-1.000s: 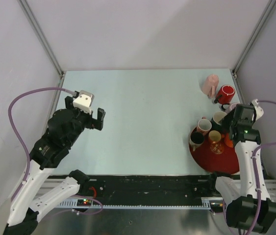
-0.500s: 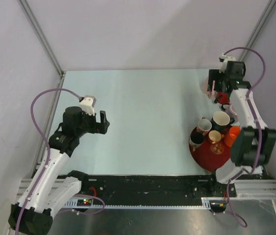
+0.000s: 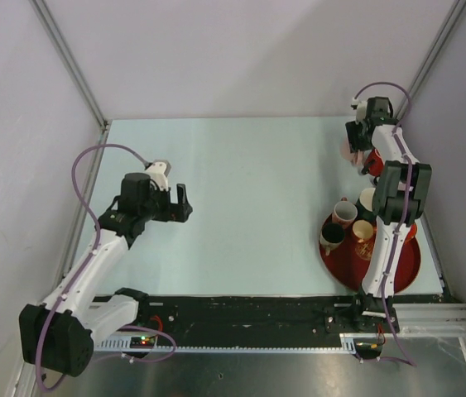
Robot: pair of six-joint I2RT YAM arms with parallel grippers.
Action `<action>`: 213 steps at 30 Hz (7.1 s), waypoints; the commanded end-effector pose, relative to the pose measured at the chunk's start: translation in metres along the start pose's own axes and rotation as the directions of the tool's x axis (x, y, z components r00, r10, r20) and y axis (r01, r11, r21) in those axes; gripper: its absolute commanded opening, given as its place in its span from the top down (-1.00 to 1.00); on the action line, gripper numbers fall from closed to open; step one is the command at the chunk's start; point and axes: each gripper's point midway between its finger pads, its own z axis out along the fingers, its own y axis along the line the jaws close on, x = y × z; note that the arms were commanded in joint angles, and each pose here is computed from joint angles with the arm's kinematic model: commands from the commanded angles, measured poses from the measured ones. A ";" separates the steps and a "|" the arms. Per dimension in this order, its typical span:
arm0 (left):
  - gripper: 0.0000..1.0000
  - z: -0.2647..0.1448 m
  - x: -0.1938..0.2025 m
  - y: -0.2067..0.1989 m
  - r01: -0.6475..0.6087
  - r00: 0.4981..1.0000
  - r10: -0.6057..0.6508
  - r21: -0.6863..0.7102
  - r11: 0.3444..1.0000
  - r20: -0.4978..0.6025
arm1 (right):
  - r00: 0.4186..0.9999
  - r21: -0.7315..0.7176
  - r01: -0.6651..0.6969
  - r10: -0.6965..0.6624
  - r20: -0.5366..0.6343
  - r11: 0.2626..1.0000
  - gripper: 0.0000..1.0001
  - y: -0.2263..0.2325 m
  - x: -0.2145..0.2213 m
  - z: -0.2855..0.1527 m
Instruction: Turn the mug right side up
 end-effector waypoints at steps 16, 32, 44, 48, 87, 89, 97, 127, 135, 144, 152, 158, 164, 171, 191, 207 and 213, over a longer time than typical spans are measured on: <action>-0.99 0.001 -0.065 -0.016 -0.126 0.984 0.115 0.074 0.989 0.135 | 0.996 -0.065 -0.026 0.031 0.081 0.998 1.00 0.010 -0.036 -0.014; -0.98 -0.106 -0.160 -0.100 -0.872 0.147 0.763 -0.281 0.400 0.629 | 0.850 -0.842 -0.033 0.458 0.260 0.538 1.00 0.239 -0.133 -0.327; -0.99 -0.199 -0.183 -0.167 -0.855 -0.203 0.571 -0.429 0.293 0.795 | 0.886 -0.978 0.091 0.434 0.165 0.187 1.00 0.335 -0.041 -0.515; -0.94 -0.211 -0.181 -0.186 -0.872 -0.206 0.504 -0.391 0.293 0.839 | 0.900 -0.980 0.097 0.406 0.161 0.174 1.00 0.353 -0.020 -0.536; 1.00 -0.101 -0.119 -0.084 -0.029 0.964 0.031 -0.011 1.000 0.263 | 0.869 -0.663 -0.138 0.411 0.276 0.736 -0.99 0.314 -0.004 -0.468; 1.00 -0.096 -0.107 -0.084 0.134 0.974 -0.133 0.009 0.991 0.184 | 0.853 -0.593 -0.120 0.388 0.349 0.796 -0.99 0.324 -0.008 -0.467; 1.00 -0.086 -0.101 -0.090 0.344 0.933 -0.349 0.062 0.937 0.085 | 0.820 -0.486 0.045 0.246 0.517 0.873 -0.99 0.406 -0.022 -0.469; 0.56 -0.090 -0.104 -0.102 0.253 0.962 -0.267 0.164 0.953 0.066 | 0.925 -0.217 0.127 -0.036 0.379 0.968 0.99 0.432 0.005 -0.358; -0.43 -0.129 -0.116 -0.117 -0.114 0.969 0.045 0.283 0.952 0.241 | 0.918 -0.216 0.009 0.078 0.390 0.976 1.00 0.368 -0.005 -0.368; -0.61 -0.153 -0.113 -0.117 -0.309 0.906 0.189 0.288 0.906 0.378 | 0.900 -0.112 -0.268 0.290 0.325 0.957 1.00 0.210 0.004 -0.390; -0.67 -0.129 -0.100 -0.102 -0.300 0.913 0.210 0.225 0.927 0.351 | 0.734 0.165 -0.675 0.633 0.247 0.719 1.00 0.032 0.130 -0.374; -0.70 -0.115 -0.092 -0.098 -0.317 0.902 0.233 0.193 0.929 0.363 | 0.475 0.202 -0.879 0.832 0.287 0.432 1.00 -0.026 0.198 -0.357; -0.72 -0.122 -0.089 -0.113 -0.368 0.882 0.260 0.228 0.902 0.394 | 0.309 0.370 -0.912 0.888 0.340 0.176 1.00 -0.052 0.266 -0.346; -0.73 -0.135 -0.094 -0.119 -0.378 0.867 0.248 0.245 0.893 0.431 | 0.243 0.446 -0.892 0.908 0.340 0.072 1.00 -0.052 0.296 -0.337; -0.78 -0.141 -0.106 -0.109 -0.422 0.826 0.306 0.161 0.892 0.473 | 0.160 0.521 -0.853 0.966 0.205 0.031 1.00 -0.046 0.334 -0.288; -0.82 -0.137 -0.104 -0.109 -0.434 0.825 0.320 0.158 0.887 0.466 | 0.291 0.485 -0.867 0.903 0.317 0.109 -0.04 -0.065 0.303 -0.299; -0.85 -0.132 -0.100 -0.107 -0.433 0.829 0.325 0.154 0.888 0.456 | 0.368 0.357 -0.908 0.829 0.421 0.222 -0.32 -0.074 0.263 -0.327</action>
